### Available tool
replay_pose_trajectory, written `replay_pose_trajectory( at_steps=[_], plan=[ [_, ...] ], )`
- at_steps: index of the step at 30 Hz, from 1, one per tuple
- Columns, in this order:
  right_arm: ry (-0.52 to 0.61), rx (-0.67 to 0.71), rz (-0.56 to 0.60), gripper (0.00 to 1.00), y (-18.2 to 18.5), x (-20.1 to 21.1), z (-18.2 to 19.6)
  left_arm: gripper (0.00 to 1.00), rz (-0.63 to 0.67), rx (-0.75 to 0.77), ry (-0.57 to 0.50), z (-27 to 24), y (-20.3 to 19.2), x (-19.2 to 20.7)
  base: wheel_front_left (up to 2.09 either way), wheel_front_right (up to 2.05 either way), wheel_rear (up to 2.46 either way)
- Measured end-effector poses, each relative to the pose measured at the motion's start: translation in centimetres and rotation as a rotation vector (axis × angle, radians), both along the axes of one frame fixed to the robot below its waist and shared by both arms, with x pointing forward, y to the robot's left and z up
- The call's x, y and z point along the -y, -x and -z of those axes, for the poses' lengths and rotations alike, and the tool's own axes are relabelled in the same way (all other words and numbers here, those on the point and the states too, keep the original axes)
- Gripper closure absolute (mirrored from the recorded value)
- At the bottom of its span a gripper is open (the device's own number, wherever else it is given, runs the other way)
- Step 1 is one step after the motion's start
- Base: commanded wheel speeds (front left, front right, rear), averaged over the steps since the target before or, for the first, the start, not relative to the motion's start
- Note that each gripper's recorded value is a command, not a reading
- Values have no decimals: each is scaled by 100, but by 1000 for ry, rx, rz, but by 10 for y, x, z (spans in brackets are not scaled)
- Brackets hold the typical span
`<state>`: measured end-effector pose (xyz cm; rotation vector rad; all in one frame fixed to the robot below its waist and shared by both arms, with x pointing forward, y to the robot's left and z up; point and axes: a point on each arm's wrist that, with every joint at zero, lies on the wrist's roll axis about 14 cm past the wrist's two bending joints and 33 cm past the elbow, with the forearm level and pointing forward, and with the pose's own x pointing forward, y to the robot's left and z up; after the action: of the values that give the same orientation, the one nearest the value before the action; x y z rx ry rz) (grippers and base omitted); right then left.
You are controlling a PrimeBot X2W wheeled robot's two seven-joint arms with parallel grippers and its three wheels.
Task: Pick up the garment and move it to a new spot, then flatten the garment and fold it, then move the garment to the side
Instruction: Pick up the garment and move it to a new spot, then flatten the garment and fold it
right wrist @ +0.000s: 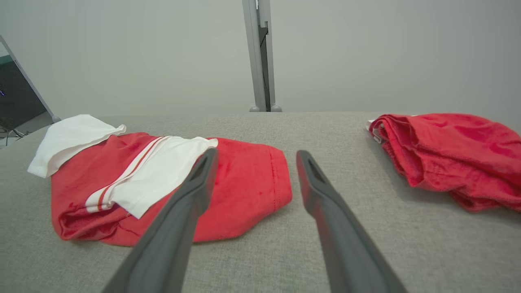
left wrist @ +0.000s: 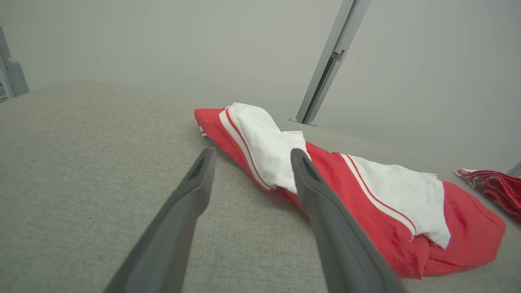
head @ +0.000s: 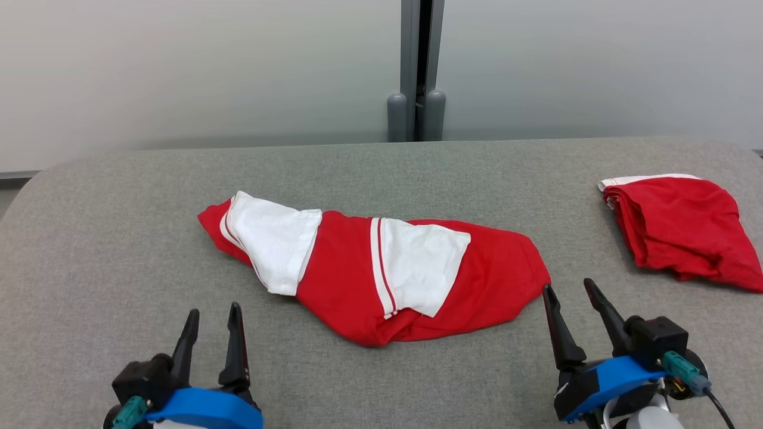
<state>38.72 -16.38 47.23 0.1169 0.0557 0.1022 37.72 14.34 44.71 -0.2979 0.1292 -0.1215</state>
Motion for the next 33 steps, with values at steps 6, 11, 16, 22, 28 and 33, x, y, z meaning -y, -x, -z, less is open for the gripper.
replay_pose_trajectory(
  at_steps=[6, 11, 16, 22, 28, 33],
  plan=[
    [-26, -11, -13, 0, 6, -6, 5, 0, -14, -7, 3, 3, 8, -1, 0, 0, 0],
    [-30, -18, -18, 0, 7, -8, 8, 0, -13, -12, 7, 4, 11, 1, 0, 0, 0],
    [-31, -20, -14, 0, 7, -7, 9, 0, -12, -19, -3, 7, 12, 1, 0, 0, 0],
    [-29, -21, -12, 0, 7, -7, 10, 0, -12, -29, -9, 10, 14, 1, 0, 0, 0],
    [-29, -17, -13, 0, 6, -7, 9, 0, -12, -34, -9, 12, 15, 1, 0, 0, 0],
    [-29, -8, -11, 0, 4, -6, 6, 0, -12, -35, -12, 12, 16, 2, 0, 0, 0]
  ],
)
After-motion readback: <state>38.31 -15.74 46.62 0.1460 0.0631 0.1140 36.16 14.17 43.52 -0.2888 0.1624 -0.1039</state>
